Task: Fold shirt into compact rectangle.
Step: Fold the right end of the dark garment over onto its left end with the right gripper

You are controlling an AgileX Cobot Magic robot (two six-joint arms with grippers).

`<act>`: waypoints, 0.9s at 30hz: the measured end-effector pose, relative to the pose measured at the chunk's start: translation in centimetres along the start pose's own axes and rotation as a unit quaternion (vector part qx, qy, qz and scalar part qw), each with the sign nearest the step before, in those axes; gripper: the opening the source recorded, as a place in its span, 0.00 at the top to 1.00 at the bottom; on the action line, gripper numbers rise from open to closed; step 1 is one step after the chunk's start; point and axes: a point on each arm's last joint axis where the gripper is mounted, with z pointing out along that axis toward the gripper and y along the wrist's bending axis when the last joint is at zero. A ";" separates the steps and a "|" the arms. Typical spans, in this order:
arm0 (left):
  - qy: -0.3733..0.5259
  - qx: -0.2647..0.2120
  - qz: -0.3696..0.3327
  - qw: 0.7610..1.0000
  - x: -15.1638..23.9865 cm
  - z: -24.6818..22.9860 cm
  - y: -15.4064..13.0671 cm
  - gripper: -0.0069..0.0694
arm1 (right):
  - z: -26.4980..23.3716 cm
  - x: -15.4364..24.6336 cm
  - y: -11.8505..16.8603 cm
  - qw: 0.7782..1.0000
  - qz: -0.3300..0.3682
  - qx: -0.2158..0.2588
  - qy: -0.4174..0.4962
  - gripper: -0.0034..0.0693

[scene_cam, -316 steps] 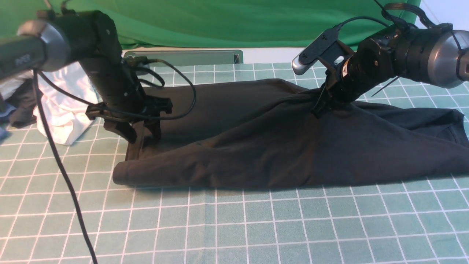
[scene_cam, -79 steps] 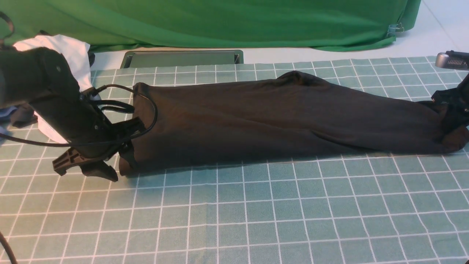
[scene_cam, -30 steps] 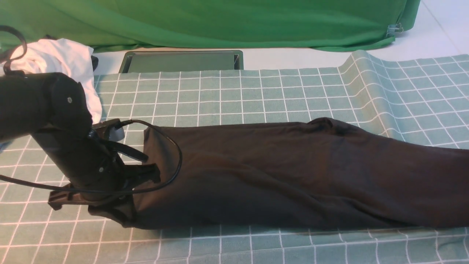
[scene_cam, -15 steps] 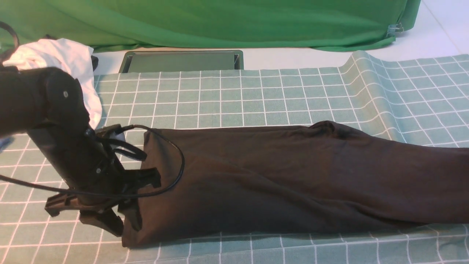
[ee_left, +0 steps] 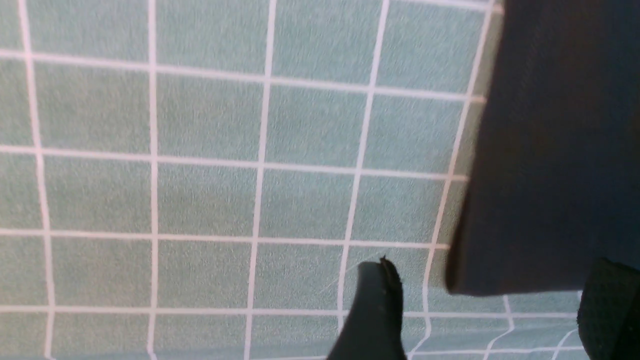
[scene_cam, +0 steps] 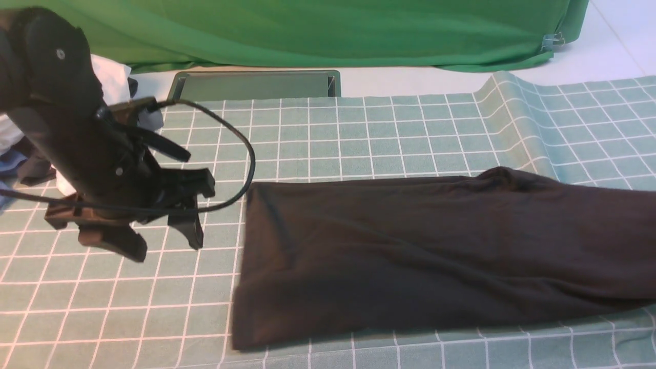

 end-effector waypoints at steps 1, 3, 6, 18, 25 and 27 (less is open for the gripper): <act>-0.003 0.001 0.000 1.000 -0.1 -0.1 0.0 0.27 | -0.4 -0.2 -0.1 1.000 0.006 0.000 -0.003 0.86; -0.010 0.003 0.000 1.000 -0.2 -0.2 -0.1 0.27 | -1.1 -0.5 0.1 1.000 0.015 -0.010 -0.009 0.86; -0.028 0.000 0.003 1.000 -0.6 -0.2 0.0 0.31 | -1.8 -0.6 1.5 0.999 0.011 -0.032 -0.019 0.86; -0.113 0.025 -0.020 0.993 -3.5 -4.1 1.4 0.82 | -5.2 2.0 16.1 0.980 -0.100 -0.168 -0.028 0.86; -0.135 0.060 -0.044 0.988 -4.4 -5.5 3.6 0.90 | -7.4 6.5 25.7 0.956 -0.162 -0.235 -0.070 0.85; -0.136 0.063 -0.038 0.988 -4.5 -5.6 3.8 0.89 | -7.9 7.9 28.1 0.946 -0.176 -0.260 -0.084 0.85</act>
